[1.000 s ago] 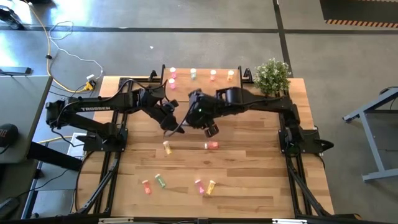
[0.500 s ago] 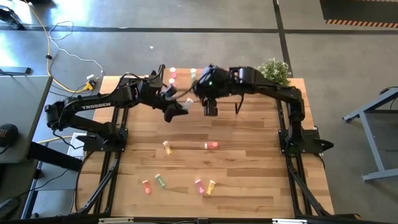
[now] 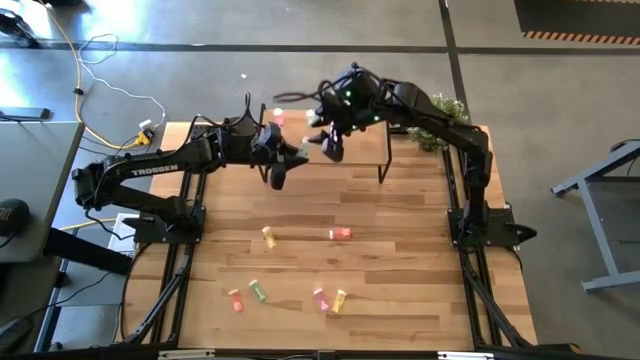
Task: Pick and place medicine bottles onto shelf by color
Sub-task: Put the top blue pill bottle on the shelf aligned with the other blue pill bottle
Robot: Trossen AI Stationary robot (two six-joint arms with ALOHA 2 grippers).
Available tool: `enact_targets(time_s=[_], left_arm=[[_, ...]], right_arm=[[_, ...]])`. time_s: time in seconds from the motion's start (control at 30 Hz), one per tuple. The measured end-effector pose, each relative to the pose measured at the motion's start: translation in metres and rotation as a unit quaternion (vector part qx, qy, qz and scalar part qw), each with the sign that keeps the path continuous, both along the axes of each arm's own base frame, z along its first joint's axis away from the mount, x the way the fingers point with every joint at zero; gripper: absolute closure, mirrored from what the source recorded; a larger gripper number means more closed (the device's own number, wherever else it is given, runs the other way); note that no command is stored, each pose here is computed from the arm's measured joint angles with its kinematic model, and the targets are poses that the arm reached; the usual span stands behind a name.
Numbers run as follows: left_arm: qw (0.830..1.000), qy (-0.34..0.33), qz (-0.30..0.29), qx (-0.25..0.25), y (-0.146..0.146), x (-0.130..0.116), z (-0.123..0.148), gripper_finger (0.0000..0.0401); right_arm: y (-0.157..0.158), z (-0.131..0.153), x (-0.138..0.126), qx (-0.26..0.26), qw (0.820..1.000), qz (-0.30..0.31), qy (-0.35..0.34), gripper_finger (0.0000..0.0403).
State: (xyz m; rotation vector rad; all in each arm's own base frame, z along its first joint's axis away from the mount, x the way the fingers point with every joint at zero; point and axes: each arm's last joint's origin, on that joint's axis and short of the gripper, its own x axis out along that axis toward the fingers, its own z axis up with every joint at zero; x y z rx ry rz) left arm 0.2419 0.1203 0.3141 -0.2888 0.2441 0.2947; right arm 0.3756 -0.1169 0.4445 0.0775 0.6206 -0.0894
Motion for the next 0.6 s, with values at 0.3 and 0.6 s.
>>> enact_targets(time_s=[0.3, 0.6], left_arm=[[0.995, -0.013, 0.078, 0.063, 0.005, 0.000, 0.007, 0.0305], [0.980, -0.042, 0.154, 0.120, 0.010, -0.001, 0.017, 0.0305]], right_arm=[[-0.033, 0.015, -0.004, 0.093, 0.991, -0.003, -0.099, 0.0201], [-0.052, 0.024, -0.008, 0.160, 0.973, -0.062, -0.154, 0.0201]])
